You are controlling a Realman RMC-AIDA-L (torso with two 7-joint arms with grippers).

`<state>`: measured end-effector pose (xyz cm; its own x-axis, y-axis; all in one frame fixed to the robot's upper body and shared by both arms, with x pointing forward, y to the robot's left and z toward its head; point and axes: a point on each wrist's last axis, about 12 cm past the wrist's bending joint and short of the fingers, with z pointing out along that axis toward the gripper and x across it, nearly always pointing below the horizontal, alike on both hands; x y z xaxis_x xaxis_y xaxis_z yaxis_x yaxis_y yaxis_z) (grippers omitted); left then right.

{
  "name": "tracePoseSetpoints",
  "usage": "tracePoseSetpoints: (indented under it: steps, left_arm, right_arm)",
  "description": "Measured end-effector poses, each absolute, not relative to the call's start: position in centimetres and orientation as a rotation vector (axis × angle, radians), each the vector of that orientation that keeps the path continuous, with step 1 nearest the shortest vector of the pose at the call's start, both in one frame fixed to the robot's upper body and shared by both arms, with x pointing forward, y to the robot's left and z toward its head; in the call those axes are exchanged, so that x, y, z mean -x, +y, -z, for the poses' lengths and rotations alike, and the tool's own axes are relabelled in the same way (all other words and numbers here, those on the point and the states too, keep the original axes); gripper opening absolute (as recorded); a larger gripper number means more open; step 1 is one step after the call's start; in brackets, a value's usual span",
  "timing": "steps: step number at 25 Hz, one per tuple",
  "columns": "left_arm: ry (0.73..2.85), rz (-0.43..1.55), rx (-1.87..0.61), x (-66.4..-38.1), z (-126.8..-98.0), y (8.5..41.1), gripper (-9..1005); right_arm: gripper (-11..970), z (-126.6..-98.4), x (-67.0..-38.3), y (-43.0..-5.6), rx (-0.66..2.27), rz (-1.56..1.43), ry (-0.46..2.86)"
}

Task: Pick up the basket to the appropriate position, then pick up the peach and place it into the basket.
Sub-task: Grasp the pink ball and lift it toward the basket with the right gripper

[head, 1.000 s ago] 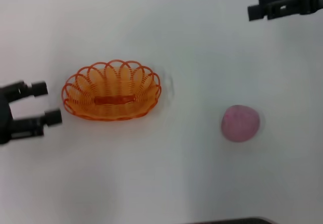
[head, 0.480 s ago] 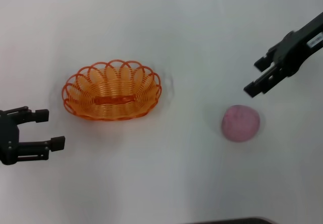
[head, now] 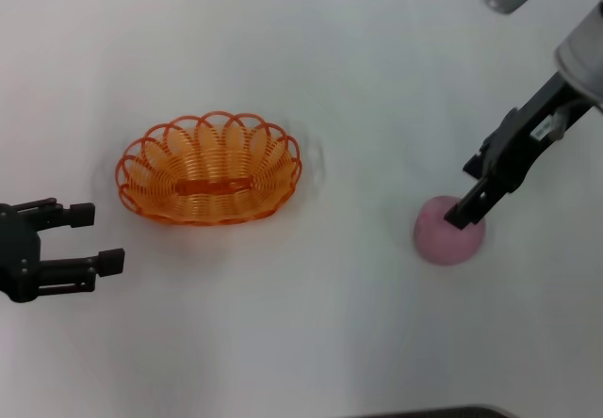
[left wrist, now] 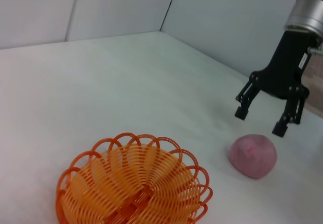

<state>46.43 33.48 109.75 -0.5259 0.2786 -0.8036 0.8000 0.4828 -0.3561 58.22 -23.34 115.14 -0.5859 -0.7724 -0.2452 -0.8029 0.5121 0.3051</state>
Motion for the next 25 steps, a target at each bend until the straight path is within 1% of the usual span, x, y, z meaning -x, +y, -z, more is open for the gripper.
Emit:
tracePoseSetpoints:
  steps: [9,20,25]
  left_arm:
    - [2.065,0.981,-0.885,-46.7,-109.6,33.2,842]
    - [2.060,0.992,-0.878,-46.7,-109.6,33.1,842]
    - [2.059,0.994,-0.877,-46.7,-109.6,33.1,842]
  right_arm:
    - [919,-113.5,-57.9,-22.0,1.466,-0.566,2.686]
    - [446,-113.6,-58.1,-22.1,1.467,-0.561,2.677]
    - [234,-114.7,-58.6,-22.5,1.430,-0.633,2.601]
